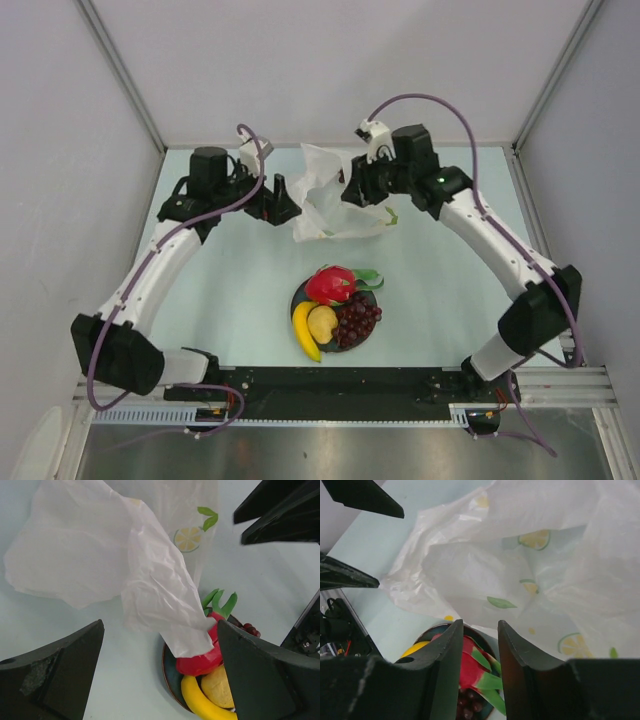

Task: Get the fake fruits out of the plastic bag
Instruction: Adjust the plastic bag at the center of the board.

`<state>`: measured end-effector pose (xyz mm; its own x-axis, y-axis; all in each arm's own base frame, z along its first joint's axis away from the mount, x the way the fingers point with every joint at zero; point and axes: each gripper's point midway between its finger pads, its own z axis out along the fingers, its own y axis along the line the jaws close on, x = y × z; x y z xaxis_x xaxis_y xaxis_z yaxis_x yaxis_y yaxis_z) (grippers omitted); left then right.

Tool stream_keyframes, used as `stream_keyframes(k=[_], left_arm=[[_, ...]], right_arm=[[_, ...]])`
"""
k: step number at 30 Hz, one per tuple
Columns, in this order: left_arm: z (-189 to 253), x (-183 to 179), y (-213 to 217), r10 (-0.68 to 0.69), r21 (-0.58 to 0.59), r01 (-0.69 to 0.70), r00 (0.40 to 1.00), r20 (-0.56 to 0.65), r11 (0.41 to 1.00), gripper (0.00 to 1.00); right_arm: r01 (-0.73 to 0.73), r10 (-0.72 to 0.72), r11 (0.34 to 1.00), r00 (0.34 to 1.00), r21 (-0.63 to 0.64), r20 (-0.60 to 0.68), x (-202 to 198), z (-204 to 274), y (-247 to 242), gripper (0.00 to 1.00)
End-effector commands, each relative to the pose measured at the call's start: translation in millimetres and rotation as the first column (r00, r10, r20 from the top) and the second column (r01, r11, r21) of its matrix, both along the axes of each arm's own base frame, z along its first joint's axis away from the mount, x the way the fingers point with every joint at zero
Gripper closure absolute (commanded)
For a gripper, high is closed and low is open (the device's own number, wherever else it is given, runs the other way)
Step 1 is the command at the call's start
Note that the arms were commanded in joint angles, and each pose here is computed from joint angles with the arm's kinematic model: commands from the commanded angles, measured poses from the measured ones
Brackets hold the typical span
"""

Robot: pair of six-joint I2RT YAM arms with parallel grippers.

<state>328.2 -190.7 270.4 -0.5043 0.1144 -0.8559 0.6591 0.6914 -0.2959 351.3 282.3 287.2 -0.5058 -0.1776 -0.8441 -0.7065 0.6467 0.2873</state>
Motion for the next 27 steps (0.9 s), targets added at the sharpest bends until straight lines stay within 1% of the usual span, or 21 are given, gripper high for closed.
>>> stream_keyframes(k=[1, 3, 4, 5, 6, 7, 9, 10, 11, 12, 14, 15, 16, 17, 18, 19, 20, 22, 24, 25, 27], left_arm=[[7, 18, -14, 0.032, 0.001, -0.032, 0.999, -0.007, 0.999, 0.00], [-1, 24, -25, 0.011, 0.020, -0.011, 1.000, -0.010, 1.000, 0.00], [-7, 30, -24, 0.043, 0.055, -0.043, 0.999, -0.006, 0.998, 0.00], [-9, 30, -30, 0.028, 0.087, -0.029, 1.000, 0.011, 0.996, 0.00], [-16, 36, -33, 0.038, 0.117, -0.039, 0.999, 0.011, 0.992, 0.00], [-21, 43, -25, 0.086, 0.171, -0.090, 0.996, 0.031, 0.981, 0.00], [-34, 48, -24, 0.114, 0.238, -0.122, 0.992, 0.045, 0.964, 0.00], [-39, 52, -19, 0.152, 0.261, -0.160, 0.987, 0.054, 0.952, 0.04], [-43, 53, -18, 0.164, 0.267, -0.170, 0.985, 0.047, 0.949, 0.08], [-49, 53, -19, 0.163, 0.267, -0.169, 0.986, 0.044, 0.949, 0.17], [-54, 52, -22, 0.135, 0.262, -0.141, 0.990, 0.040, 0.955, 0.29], [-52, 52, -25, 0.118, 0.255, -0.126, 0.992, 0.046, 0.959, 0.54], [-52, 52, -27, 0.100, 0.258, -0.110, 0.994, 0.049, 0.960, 0.65], [-49, 50, -31, 0.077, 0.250, -0.087, 0.996, 0.052, 0.964, 0.75], [-48, 50, -32, 0.065, 0.251, -0.077, 0.996, 0.057, 0.965, 0.96], [-47, 51, -33, 0.053, 0.257, -0.069, 0.996, 0.071, 0.964, 1.00], [-44, 52, -34, 0.046, 0.258, -0.067, 0.995, 0.085, 0.964, 1.00], [-39, 51, -45, -0.013, 0.270, -0.019, 0.993, 0.117, 0.963, 1.00], [-26, 54, -58, -0.060, 0.264, 0.018, 0.987, 0.152, 0.964, 1.00], [-22, 51, -67, -0.104, 0.275, 0.054, 0.980, 0.172, 0.960, 1.00], [-6, 54, -78, -0.135, 0.288, 0.069, 0.967, 0.215, 0.955, 1.00]], right_arm=[[0.013, -0.008, 0.999, 0.993, 0.039, -0.118, 24, -45, 25, 0.64], [0.050, -0.043, 0.998, 0.987, 0.038, -0.157, 39, -66, 30, 0.64], [0.060, -0.052, 0.997, 0.989, 0.051, -0.138, 49, -64, 32, 0.64], [0.075, -0.068, 0.997, 0.984, 0.037, -0.166, 57, -81, 34, 0.64], [0.104, -0.096, 0.994, 0.982, 0.044, -0.163, 67, -83, 35, 0.63], [0.129, -0.120, 0.991, 0.978, 0.043, -0.169, 75, -88, 31, 0.62], [0.169, -0.162, 0.985, 0.972, 0.028, -0.172, 92, -106, 31, 0.61], [0.182, -0.176, 0.983, 0.971, 0.026, -0.164, 101, -107, 33, 0.60], [0.220, -0.216, 0.976, 0.964, 0.005, -0.157, 110, -113, 29, 0.60], [0.240, -0.240, 0.971, 0.956, -0.022, -0.168, 119, -131, 28, 0.59], [0.319, -0.326, 0.945, 0.940, -0.072, -0.106, 141, -135, 15, 0.58], [0.344, -0.354, 0.933, 0.931, -0.108, -0.086, 147, -145, 10, 0.58], [0.364, -0.372, 0.921, 0.927, -0.141, -0.038, 154, -146, 2, 0.58], [0.423, -0.426, 0.887, 0.904, -0.186, 0.024, 162, -147, -12, 0.58], [0.469, -0.463, 0.860, 0.883, -0.204, 0.080, 170, -143, -24, 0.58], [0.498, -0.479, 0.840, 0.867, -0.215, 0.136, 174, -136, -33, 0.58], [0.561, -0.501, 0.781, 0.825, -0.274, 0.261, 181, -135, -56, 0.55], [0.605, -0.501, 0.744, 0.786, -0.283, 0.364, 181, -107, -80, 0.52], [0.604, -0.510, 0.737, 0.791, -0.302, 0.337, 174, -110, -107, 0.52], [0.581, -0.496, 0.766, 0.807, -0.275, 0.321, 166, -98, -109, 0.52], [0.564, -0.491, 0.774, 0.822, -0.289, 0.288, 154, -101, -120, 0.51]])
